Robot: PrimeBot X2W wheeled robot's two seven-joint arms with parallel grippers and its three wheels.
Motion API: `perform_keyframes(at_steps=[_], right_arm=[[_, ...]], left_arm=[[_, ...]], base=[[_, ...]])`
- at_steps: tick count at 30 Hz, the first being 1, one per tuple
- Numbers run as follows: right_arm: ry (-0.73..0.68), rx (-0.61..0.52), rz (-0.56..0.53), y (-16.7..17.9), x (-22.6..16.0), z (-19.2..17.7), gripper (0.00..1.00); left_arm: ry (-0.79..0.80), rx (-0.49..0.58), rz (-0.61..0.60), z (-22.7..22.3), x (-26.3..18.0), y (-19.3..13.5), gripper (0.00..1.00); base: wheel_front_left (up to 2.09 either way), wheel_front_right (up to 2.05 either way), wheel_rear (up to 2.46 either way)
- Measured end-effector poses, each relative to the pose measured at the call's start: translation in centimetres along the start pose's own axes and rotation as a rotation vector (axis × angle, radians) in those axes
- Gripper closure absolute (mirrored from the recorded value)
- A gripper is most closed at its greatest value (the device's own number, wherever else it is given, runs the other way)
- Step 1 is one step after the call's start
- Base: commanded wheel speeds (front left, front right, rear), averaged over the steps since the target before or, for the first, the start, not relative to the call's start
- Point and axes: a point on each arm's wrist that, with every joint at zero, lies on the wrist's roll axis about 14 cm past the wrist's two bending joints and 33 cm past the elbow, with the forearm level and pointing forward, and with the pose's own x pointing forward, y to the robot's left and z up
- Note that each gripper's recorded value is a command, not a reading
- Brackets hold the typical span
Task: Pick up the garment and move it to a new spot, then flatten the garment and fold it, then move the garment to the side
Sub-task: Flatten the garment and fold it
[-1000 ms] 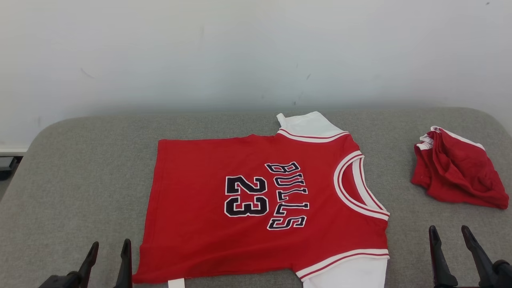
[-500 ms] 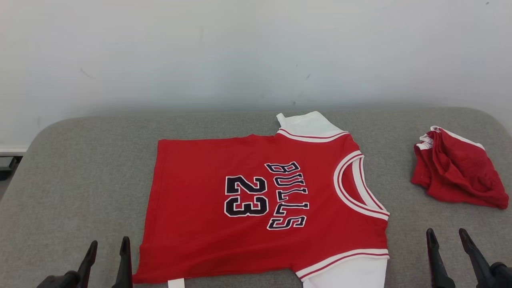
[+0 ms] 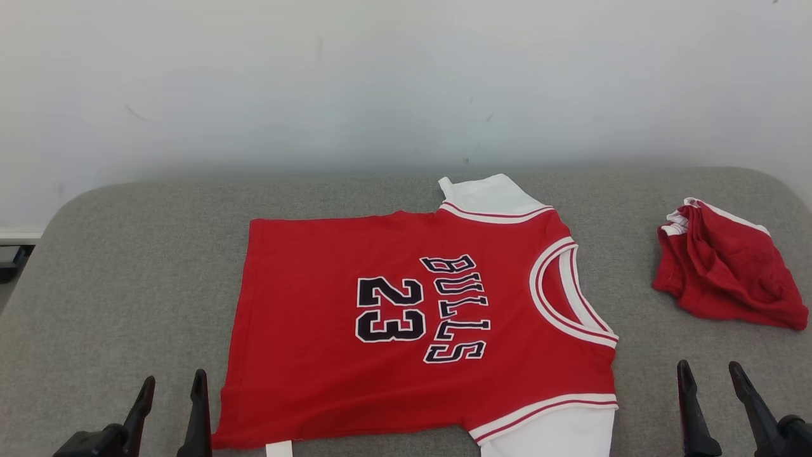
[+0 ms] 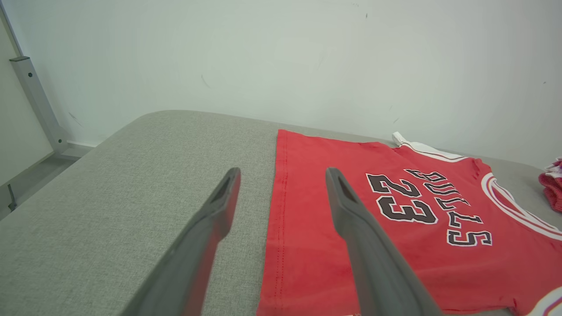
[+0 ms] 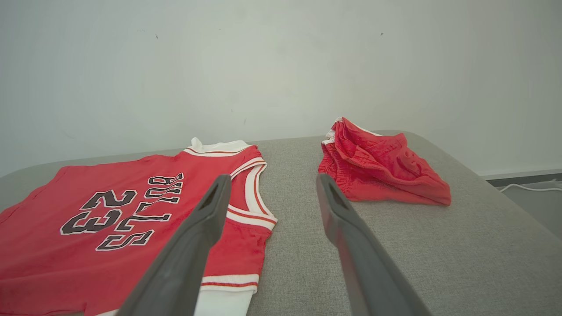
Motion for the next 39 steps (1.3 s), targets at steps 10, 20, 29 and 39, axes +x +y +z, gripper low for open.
perform_keyframes(at_steps=[10,20,29,39], right_arm=[[0.007,-0.004,-0.002,0.0,0.1,-0.1,0.00],[0.018,-0.009,0.003,0.2,0.2,-0.3,0.00],[0.118,-0.007,0.015,0.8,0.0,-2.5,0.00],[0.366,0.027,0.043,1.9,-1.3,-7.8,0.00]], left_arm=[[0.010,0.012,0.004,0.1,0.1,0.1,0.00],[0.032,0.030,0.011,-0.2,0.0,0.4,0.00],[0.130,0.035,0.003,-2.2,-0.3,0.4,0.00],[0.367,0.011,-0.040,-7.8,-1.6,0.3,0.00]], base=[[0.00,0.00,0.00],[0.00,0.00,0.00],[0.00,0.00,0.00],[0.00,0.00,0.00]])
